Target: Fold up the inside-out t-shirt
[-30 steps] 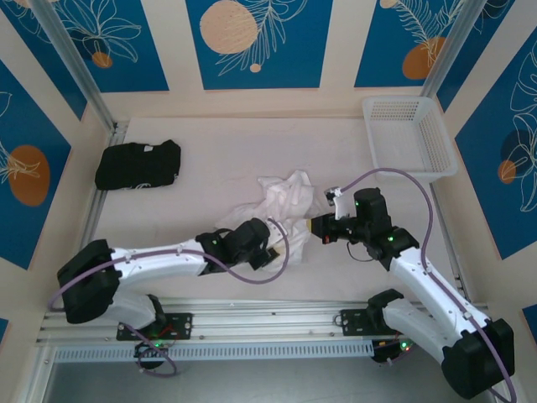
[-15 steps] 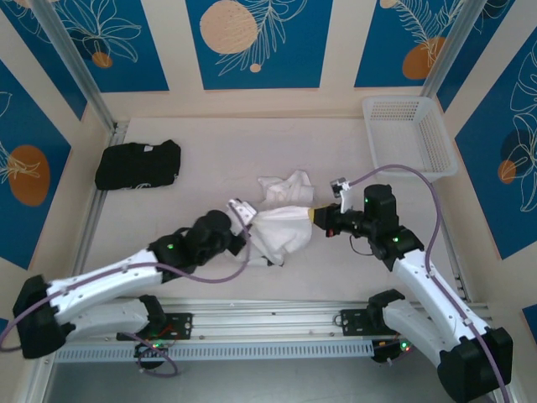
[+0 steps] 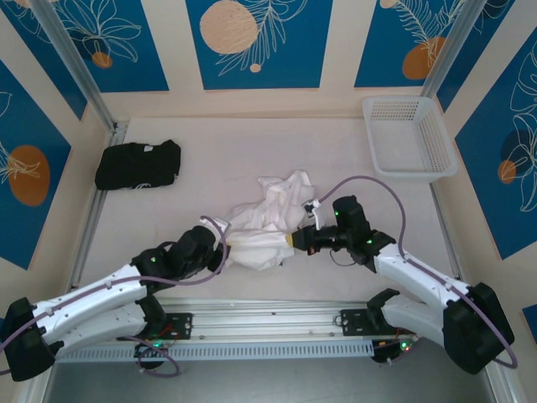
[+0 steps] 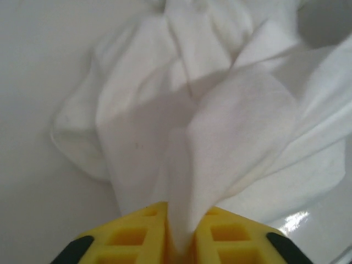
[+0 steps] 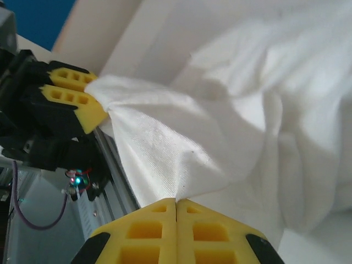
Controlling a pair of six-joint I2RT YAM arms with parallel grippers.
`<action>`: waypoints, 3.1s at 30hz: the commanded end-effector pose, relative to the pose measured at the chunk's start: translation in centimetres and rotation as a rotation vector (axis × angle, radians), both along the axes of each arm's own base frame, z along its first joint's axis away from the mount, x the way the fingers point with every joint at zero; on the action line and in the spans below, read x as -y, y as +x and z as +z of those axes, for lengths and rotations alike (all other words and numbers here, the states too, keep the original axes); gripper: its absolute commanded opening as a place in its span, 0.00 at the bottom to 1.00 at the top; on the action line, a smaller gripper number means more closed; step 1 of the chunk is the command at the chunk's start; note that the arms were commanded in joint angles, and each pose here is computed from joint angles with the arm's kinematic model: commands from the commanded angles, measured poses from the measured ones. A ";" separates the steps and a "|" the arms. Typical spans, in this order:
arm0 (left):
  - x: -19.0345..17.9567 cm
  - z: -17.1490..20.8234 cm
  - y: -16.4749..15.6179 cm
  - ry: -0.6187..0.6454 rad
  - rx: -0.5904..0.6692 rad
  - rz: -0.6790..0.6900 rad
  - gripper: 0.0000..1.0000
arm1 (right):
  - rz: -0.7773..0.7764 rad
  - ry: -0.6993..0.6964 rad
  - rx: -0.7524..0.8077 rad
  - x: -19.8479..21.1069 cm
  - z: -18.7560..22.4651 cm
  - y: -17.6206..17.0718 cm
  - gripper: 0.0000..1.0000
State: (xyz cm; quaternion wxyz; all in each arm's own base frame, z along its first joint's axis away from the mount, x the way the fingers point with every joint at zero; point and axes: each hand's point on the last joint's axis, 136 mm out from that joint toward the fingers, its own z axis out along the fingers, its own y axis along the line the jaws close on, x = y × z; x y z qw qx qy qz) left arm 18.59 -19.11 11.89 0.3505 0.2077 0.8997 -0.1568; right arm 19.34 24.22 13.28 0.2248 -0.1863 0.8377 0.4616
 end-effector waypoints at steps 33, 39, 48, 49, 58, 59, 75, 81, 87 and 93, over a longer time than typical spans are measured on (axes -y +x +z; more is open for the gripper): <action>5.4 -0.7 1.1 0.028 -0.114 -0.130 0.24 | -0.096 -0.125 -0.179 2.7 -3.7 -2.5 0.28; 4.2 -0.1 1.4 0.004 -0.070 -0.096 0.13 | -0.097 -0.039 -0.071 1.6 -0.4 0.0 0.34; 4.3 0.6 1.4 -0.004 -0.044 -0.112 0.10 | -0.016 -0.031 -0.173 -0.2 -2.1 -0.2 0.30; 4.5 0.8 1.4 -0.013 -0.037 -0.127 0.12 | -0.016 -0.034 -0.173 -0.1 -2.2 -0.4 0.30; 6.8 2.5 0.7 -0.111 0.000 -0.237 0.30 | -0.001 -0.057 -0.177 -0.3 -2.8 0.0 0.33; 7.0 2.7 0.6 -0.119 0.002 -0.247 0.32 | 0.004 -0.058 -0.184 -0.5 -2.9 0.1 0.33; 8.6 2.2 0.0 -0.119 -0.008 -0.322 0.38 | 0.069 -0.036 -0.221 -1.9 -3.2 -0.5 0.17; 9.6 2.5 -0.8 -0.138 0.006 -0.382 0.40 | 0.082 0.010 -0.227 -2.4 -1.8 -0.5 0.00; 11.6 4.4 -1.7 -0.142 0.140 -0.500 0.45 | 0.109 0.103 -0.239 -3.3 1.2 -0.6 0.00; 12.3 5.8 -1.1 -0.074 0.346 -0.580 0.49 | 0.134 0.181 -0.256 -3.8 3.4 -0.4 0.00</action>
